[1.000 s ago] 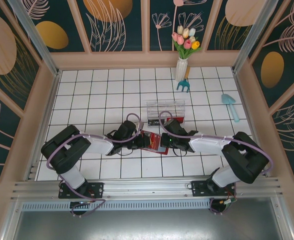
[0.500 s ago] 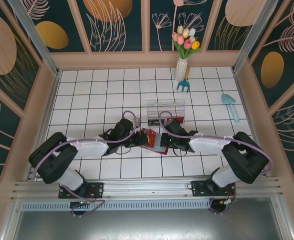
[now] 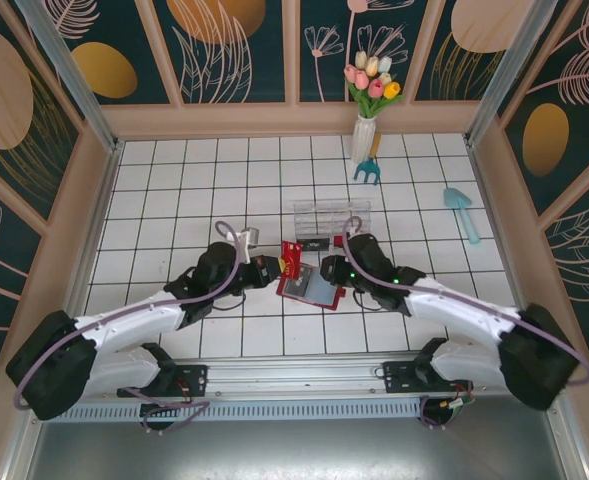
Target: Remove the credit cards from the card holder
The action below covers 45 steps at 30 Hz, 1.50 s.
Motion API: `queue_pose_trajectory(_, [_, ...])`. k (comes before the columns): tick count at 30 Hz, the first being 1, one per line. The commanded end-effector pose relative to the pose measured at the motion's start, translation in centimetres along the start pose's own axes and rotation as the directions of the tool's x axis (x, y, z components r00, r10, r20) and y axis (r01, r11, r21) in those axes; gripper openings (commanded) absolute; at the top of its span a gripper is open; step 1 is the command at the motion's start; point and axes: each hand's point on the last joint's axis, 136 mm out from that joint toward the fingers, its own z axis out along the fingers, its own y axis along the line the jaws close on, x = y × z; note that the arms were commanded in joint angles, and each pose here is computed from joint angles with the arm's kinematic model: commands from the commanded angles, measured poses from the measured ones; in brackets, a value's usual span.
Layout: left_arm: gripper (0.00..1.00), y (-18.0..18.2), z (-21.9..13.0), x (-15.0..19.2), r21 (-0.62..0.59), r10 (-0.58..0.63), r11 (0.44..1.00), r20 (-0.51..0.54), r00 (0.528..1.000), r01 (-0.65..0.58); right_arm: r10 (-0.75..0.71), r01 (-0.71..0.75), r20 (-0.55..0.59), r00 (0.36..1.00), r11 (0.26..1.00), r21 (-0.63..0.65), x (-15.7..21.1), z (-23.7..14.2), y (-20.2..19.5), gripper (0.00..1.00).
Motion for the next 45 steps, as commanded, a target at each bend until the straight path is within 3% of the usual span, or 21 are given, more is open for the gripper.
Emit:
queue_pose_trajectory(1, [0.00, -2.8, -1.1, -1.5, 0.147, -0.024, 0.989, 0.076, 0.997, 0.013, 0.010, 0.016, 0.128, 0.992, 0.980, -0.200, -2.6, -2.5, 3.7, 0.36])
queue_pose_trajectory(5, [0.00, -4.5, -1.8, -1.5, 0.230, -0.032, 0.973, 0.072, 0.997, 0.015, 0.041, 0.016, 0.128, 0.991, 0.911, -0.413, -3.1, -4.3, 6.5, 0.39])
queue_pose_trajectory(9, [0.00, -5.4, -2.1, -1.3, 0.275, -0.031, 0.961, 0.055, 0.998, 0.014, 0.043, 0.013, 0.096, 0.994, 0.855, -0.519, -2.5, -4.9, 7.9, 0.35])
queue_pose_trajectory(22, [0.00, -6.5, -2.2, -0.6, 0.342, -0.014, 0.940, 0.012, 1.000, 0.009, 0.026, -0.032, -0.019, 0.999, 0.769, -0.639, -1.6, -4.7, 9.4, 0.27])
queue_pose_trajectory(27, [0.00, -6.4, -2.0, -0.4, 0.340, -0.012, 0.940, 0.001, 1.000, 0.011, 0.022, -0.038, -0.033, 0.999, 0.752, -0.658, -1.5, -4.7, 9.5, 0.18])
queue_pose_trajectory(30, [0.00, -6.3, -1.8, -0.3, 0.336, -0.014, 0.942, -0.004, 1.000, 0.014, 0.018, -0.038, -0.037, 0.999, 0.741, -0.671, -1.3, -5.1, 9.5, 0.02])
queue_pose_trajectory(32, [0.00, -6.3, -1.7, -0.4, 0.333, -0.017, 0.943, -0.004, 1.000, 0.017, 0.027, -0.046, -0.039, 0.999, 0.744, -0.666, -1.3, -5.2, 9.2, 0.00])
queue_pose_trajectory(33, [0.11, -6.3, -1.6, -0.4, 0.330, -0.017, 0.944, -0.004, 1.000, 0.018, 0.034, -0.051, -0.038, 0.999, 0.748, -0.662, -1.3, -5.2, 9.0, 0.00])
queue_pose_trajectory(36, [0.66, -5.9, -1.5, -0.8, 0.294, -0.013, 0.956, 0.007, 1.000, 0.010, 0.066, -0.069, -0.029, 0.997, 0.773, -0.631, -1.6, -5.2, 8.1, 0.00])
queue_pose_trajectory(39, [0.97, -5.7, -1.9, -1.8, 0.238, 0.004, 0.971, 0.052, 0.999, -0.016, 0.145, -0.121, -0.001, 0.989, 0.823, -0.555, -2.5, -5.1, 6.1, 0.00])
queue_pose_trajectory(42, [0.99, -5.1, -2.6, -3.1, 0.157, 0.026, 0.987, 0.116, 0.993, -0.044, 0.284, -0.231, 0.058, 0.957, 0.869, -0.437, -3.9, -5.1, 3.2, 0.00])
queue_pose_trajectory(45, [0.99, -4.4, -3.3, -4.2, 0.082, 0.035, 0.995, 0.168, 0.985, -0.049, 0.438, -0.373, 0.134, 0.889, 0.863, -0.341, -5.2, -5.6, 0.3, 0.00])
